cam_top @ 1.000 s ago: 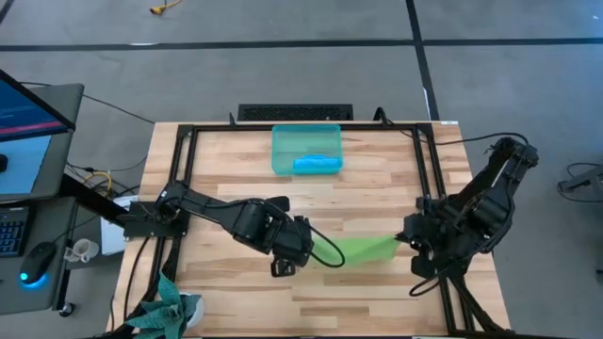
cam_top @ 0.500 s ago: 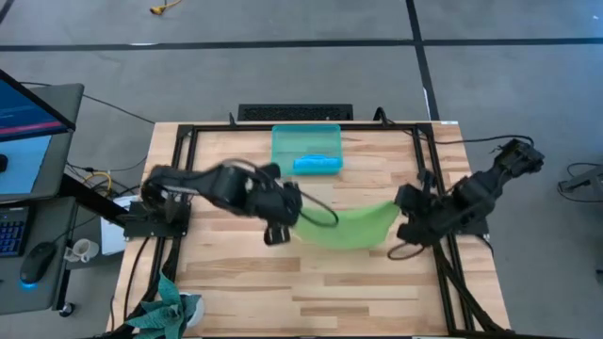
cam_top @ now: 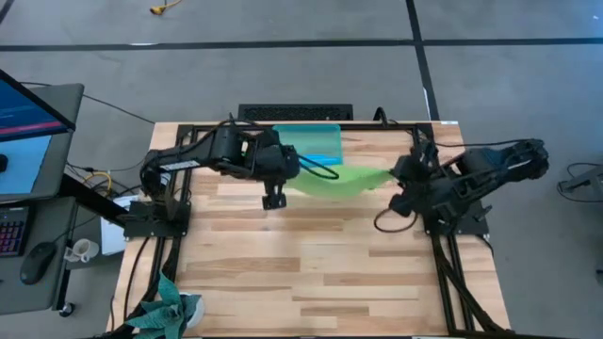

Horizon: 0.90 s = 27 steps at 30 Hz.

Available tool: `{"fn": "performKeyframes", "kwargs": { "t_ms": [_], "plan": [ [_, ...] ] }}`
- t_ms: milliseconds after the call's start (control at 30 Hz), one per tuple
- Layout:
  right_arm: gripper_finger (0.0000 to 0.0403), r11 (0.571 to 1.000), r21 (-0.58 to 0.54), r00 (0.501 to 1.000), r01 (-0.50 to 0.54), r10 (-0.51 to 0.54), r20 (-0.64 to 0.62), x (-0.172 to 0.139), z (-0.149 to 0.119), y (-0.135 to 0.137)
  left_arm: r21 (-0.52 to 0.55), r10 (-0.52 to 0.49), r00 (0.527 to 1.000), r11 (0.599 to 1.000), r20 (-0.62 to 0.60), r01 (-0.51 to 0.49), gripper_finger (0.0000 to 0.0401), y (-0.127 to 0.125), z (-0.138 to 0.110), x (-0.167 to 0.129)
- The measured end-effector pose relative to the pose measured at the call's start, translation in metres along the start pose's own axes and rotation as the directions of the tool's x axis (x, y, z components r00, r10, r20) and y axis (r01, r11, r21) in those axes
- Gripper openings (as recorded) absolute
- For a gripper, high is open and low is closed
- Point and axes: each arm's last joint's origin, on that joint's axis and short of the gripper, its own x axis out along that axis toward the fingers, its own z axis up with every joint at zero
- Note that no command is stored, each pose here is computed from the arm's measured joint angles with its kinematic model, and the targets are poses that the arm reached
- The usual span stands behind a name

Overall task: Roll microfiber towels into tight, uniform cylinder then place into a basket
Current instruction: Fold the green microfiber cloth

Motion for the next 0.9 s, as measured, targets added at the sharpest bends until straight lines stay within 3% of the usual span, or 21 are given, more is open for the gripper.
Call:
{"fn": "performKeyframes", "kwargs": {
  "t_ms": [100,233,467,567,700,900],
  "plan": [
    [0.0007,1.000,-0.002,0.999,-0.031,0.031,-0.023,0.003,-0.010,0.012,0.002,-0.090,0.995,0.996,-0.039,0.090,0.0000,-0.014,-0.002,0.007],
    [0.0011,0.997,0.000,0.994,-0.078,0.077,-0.077,0.014,-0.034,0.037,-0.009,-0.163,0.971,0.986,-0.178,0.164,0.0000,-0.049,-0.014,0.032],
    [0.0007,0.970,0.065,0.967,-0.236,0.241,-0.080,0.034,-0.085,0.090,0.028,-0.111,0.890,0.990,-0.443,0.138,0.0000,-0.125,-0.067,0.082],
    [0.0009,0.941,0.108,0.942,-0.321,0.329,-0.067,0.040,-0.104,0.110,0.007,-0.123,0.879,0.990,-0.461,0.142,0.0000,-0.155,-0.088,0.097],
    [0.0008,0.901,0.147,0.905,-0.409,0.421,-0.062,0.043,-0.121,0.135,-0.038,-0.233,0.883,0.970,-0.407,0.239,0.0000,-0.193,-0.106,0.108],
    [0.0008,0.853,0.145,0.845,-0.502,0.519,-0.127,0.049,-0.138,0.179,-0.124,-0.320,0.880,0.947,-0.349,0.295,0.0000,-0.227,-0.122,0.105]
  ]
}}
